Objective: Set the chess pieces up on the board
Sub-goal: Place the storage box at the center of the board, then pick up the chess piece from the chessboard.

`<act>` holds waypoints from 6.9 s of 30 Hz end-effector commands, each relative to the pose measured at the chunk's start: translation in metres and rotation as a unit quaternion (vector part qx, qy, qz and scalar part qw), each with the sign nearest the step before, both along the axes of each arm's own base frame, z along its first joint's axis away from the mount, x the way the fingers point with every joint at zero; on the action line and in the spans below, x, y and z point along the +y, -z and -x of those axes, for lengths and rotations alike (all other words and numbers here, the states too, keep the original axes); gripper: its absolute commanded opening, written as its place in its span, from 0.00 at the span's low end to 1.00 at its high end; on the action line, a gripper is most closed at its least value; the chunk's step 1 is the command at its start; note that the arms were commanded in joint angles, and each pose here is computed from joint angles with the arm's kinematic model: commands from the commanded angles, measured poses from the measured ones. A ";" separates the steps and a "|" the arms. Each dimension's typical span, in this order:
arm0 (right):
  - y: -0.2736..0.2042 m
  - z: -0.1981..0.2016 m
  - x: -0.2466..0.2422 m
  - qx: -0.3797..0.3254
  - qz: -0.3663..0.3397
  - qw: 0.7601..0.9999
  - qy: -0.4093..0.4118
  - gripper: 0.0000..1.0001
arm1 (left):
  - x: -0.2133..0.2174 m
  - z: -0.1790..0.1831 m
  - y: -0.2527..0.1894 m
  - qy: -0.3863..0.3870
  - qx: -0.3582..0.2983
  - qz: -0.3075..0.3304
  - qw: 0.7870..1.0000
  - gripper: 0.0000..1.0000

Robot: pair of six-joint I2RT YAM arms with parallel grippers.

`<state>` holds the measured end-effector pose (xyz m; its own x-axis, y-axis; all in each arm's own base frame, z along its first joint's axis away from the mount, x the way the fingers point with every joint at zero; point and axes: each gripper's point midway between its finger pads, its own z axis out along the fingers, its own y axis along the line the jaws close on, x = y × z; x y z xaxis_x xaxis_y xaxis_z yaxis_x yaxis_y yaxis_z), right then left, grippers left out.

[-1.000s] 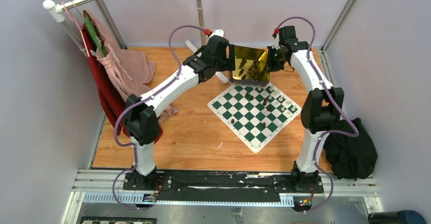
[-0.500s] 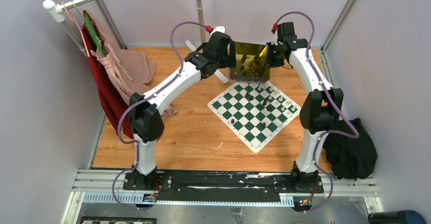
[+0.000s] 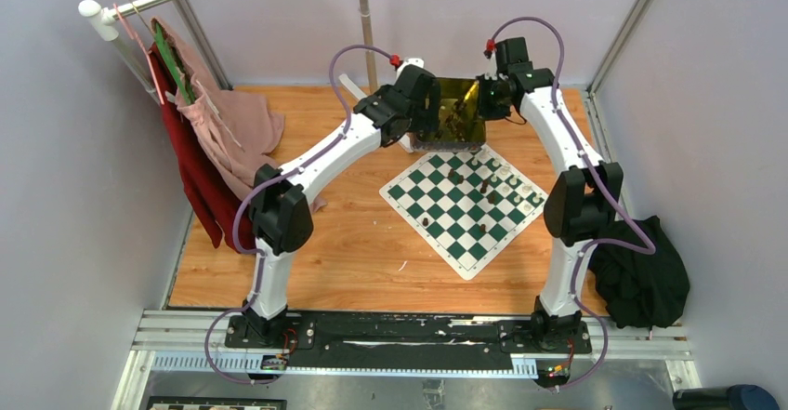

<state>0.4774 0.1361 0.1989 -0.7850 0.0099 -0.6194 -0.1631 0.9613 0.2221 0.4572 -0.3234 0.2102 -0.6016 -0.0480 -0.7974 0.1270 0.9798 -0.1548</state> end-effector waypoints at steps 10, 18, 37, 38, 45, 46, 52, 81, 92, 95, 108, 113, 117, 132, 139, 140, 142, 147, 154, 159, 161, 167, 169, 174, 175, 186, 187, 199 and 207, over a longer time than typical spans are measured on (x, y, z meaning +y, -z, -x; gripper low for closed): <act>-0.002 -0.012 0.006 -0.009 0.014 1.000 -0.003 0.00 | -0.004 0.002 -0.055 0.003 -0.050 0.021 0.999 0.82; -0.001 -0.022 -0.015 -0.010 0.035 0.999 0.026 0.00 | 0.008 0.011 -0.079 -0.002 -0.068 0.021 0.997 0.82; 0.037 -0.028 -0.158 0.031 0.047 0.979 0.198 0.00 | 0.058 0.054 -0.095 -0.017 -0.091 0.003 0.996 0.82; 0.040 -0.027 -0.164 0.033 0.048 0.976 0.208 0.00 | 0.060 0.056 -0.091 -0.016 -0.087 0.001 0.996 0.82; 0.061 -0.029 -0.194 0.049 0.033 0.962 0.267 0.00 | 0.071 0.071 -0.079 -0.011 -0.084 -0.002 0.996 0.82; 0.065 -0.029 -0.203 0.052 0.043 0.957 0.283 0.00 | 0.072 0.072 -0.078 -0.009 -0.083 -0.003 0.997 0.82; 0.084 -0.025 -0.224 0.065 0.041 0.938 0.338 0.00 | 0.075 0.081 -0.069 0.001 -0.078 0.001 0.997 0.82; 0.139 -0.016 -0.265 0.093 0.054 0.893 0.436 0.00 | 0.071 0.086 -0.052 0.027 -0.070 -0.009 0.997 0.81; 0.153 -0.004 -0.268 0.112 0.060 0.887 0.443 0.03 | 0.070 0.088 -0.049 0.032 -0.066 -0.005 0.997 0.82; 0.156 -0.001 -0.268 0.117 0.061 0.887 0.443 0.06 | 0.069 0.088 -0.049 0.032 -0.065 -0.002 0.997 0.82; 0.159 0.002 -0.265 0.124 0.045 0.891 0.435 0.36 | 0.067 0.094 -0.049 0.035 -0.062 -0.003 0.997 0.82; 0.143 -0.002 -0.265 0.107 0.041 0.895 0.431 0.40 | 0.069 0.096 -0.051 0.035 -0.064 -0.006 0.997 0.83; 0.119 -0.009 -0.262 0.081 0.039 0.904 0.418 0.41 | 0.069 0.099 -0.055 0.036 -0.067 -0.004 0.997 0.83; 0.021 -0.001 -0.160 -0.009 0.118 0.962 0.247 0.44 | 0.079 0.120 -0.049 0.039 -0.048 0.008 0.998 0.85; 0.009 0.015 -0.051 -0.012 0.145 0.988 0.046 0.42 | 0.094 0.134 -0.046 0.026 -0.046 0.015 0.998 0.85; 0.011 0.018 -0.038 -0.008 0.143 0.989 0.026 0.41 | 0.095 0.136 -0.046 0.027 -0.046 0.016 0.998 0.85; 0.016 0.025 -0.015 0.002 0.134 0.991 -0.011 0.38 | 0.098 0.140 -0.044 0.027 -0.043 0.017 0.999 0.84; 0.039 0.040 0.022 0.037 0.129 0.989 -0.067 0.35 | 0.103 0.147 -0.046 0.028 -0.045 0.023 0.998 0.84; 0.073 0.055 0.049 0.079 0.125 0.983 -0.108 0.35 | 0.108 0.152 -0.043 0.027 -0.043 0.023 0.998 0.83; 0.094 0.062 0.058 0.101 0.126 0.979 -0.120 0.35 | 0.108 0.154 -0.041 0.027 -0.041 0.023 0.999 0.83; 0.101 0.065 0.059 0.110 0.126 0.978 -0.122 0.35 | 0.108 0.154 -0.039 0.028 -0.039 0.022 0.999 0.83; 0.120 0.070 0.059 0.129 0.130 0.975 -0.124 0.35 | 0.108 0.155 -0.036 0.028 -0.035 0.020 0.999 0.83; 0.125 0.071 0.058 0.133 0.131 0.975 -0.124 0.35 | 0.108 0.155 -0.035 0.027 -0.035 0.020 0.999 0.83; 0.135 0.072 0.058 0.140 0.130 0.973 -0.127 0.35 | 0.108 0.155 -0.032 0.029 -0.031 0.019 0.999 0.83; 0.138 0.072 0.059 0.142 0.130 0.973 -0.129 0.35 | 0.107 0.155 -0.031 0.029 -0.030 0.019 0.999 0.83; 0.153 0.064 0.059 0.150 0.122 0.973 -0.124 0.35 | 0.105 0.155 -0.026 0.039 -0.023 0.011 0.999 0.82; 0.154 0.063 0.058 0.150 0.122 0.974 -0.121 0.35 | 0.104 0.154 -0.026 0.039 -0.023 0.010 0.999 0.82; 0.160 0.054 0.054 0.154 0.115 0.975 -0.112 0.35 | 0.100 0.149 -0.023 0.050 -0.022 -0.007 0.999 0.82; 0.159 0.046 0.051 0.148 0.120 0.976 -0.108 0.34 | 0.097 0.146 -0.023 0.055 -0.024 -0.010 0.998 0.82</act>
<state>0.4238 0.1918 0.0403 -0.8929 -0.3022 -0.3338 -0.3429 0.9368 0.0694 0.3116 -0.2185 0.2277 -0.5723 0.0110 -0.8199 0.2072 0.9694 -0.1316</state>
